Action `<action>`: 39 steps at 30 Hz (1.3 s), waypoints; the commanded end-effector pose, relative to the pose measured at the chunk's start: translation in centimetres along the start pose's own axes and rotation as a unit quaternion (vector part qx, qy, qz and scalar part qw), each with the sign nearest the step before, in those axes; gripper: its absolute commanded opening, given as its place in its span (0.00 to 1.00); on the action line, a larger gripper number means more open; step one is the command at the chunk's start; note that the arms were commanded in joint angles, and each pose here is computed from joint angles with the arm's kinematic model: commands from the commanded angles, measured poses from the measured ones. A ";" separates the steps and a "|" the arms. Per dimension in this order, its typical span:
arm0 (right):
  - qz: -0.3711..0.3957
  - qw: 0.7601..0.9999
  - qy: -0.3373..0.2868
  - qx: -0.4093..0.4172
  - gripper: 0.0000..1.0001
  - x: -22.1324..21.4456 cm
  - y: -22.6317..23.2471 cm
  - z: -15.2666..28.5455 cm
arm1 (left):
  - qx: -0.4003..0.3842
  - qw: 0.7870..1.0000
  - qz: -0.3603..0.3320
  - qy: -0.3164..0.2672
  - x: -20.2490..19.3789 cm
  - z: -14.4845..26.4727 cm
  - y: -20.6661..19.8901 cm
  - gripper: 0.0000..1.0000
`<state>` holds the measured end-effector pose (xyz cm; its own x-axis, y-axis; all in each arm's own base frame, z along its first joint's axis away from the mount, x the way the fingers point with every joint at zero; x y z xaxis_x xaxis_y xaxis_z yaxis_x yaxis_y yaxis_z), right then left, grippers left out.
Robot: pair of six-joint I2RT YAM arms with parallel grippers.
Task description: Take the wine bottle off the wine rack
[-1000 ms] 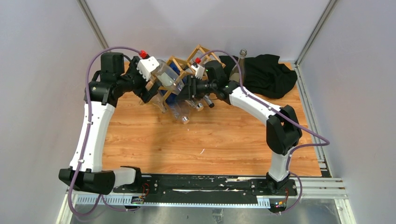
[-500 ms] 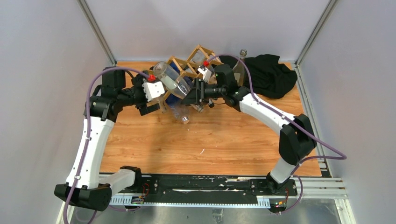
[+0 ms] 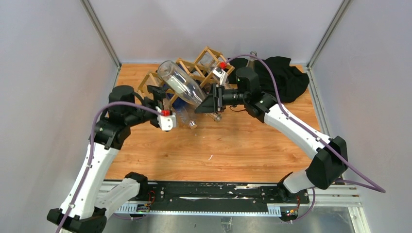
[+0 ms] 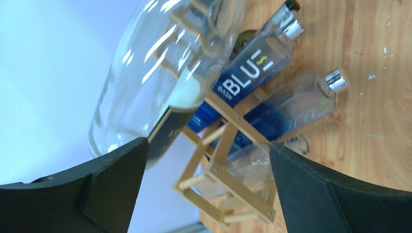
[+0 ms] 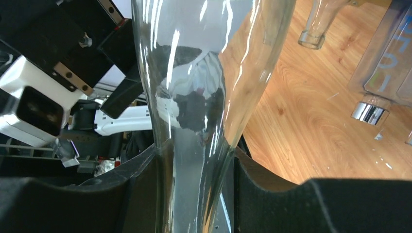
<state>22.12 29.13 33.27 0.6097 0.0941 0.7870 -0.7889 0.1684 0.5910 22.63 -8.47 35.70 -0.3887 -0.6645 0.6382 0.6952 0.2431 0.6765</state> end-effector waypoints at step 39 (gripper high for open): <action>0.179 0.980 0.083 0.033 0.43 -4.4 9.4 3.6 | 0.134 0.957 -0.237 -0.101 0.8 -2.2 -2.4 0.10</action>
<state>12.57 26.67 31.64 0.4858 0.4021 0.7761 -0.8724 0.1683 0.4589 22.29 -10.81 30.96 -0.6923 -0.6481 0.3173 0.3791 0.0475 0.9241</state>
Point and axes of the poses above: each gripper's point midway between its finger pads, its own z axis back along the fingers, its own y axis along the line the jaws close on, x = y × z, the point moved 7 cm from there along z, back along the fingers, and after that the axes turned 15 degrees about z, right-handed, at the moved point
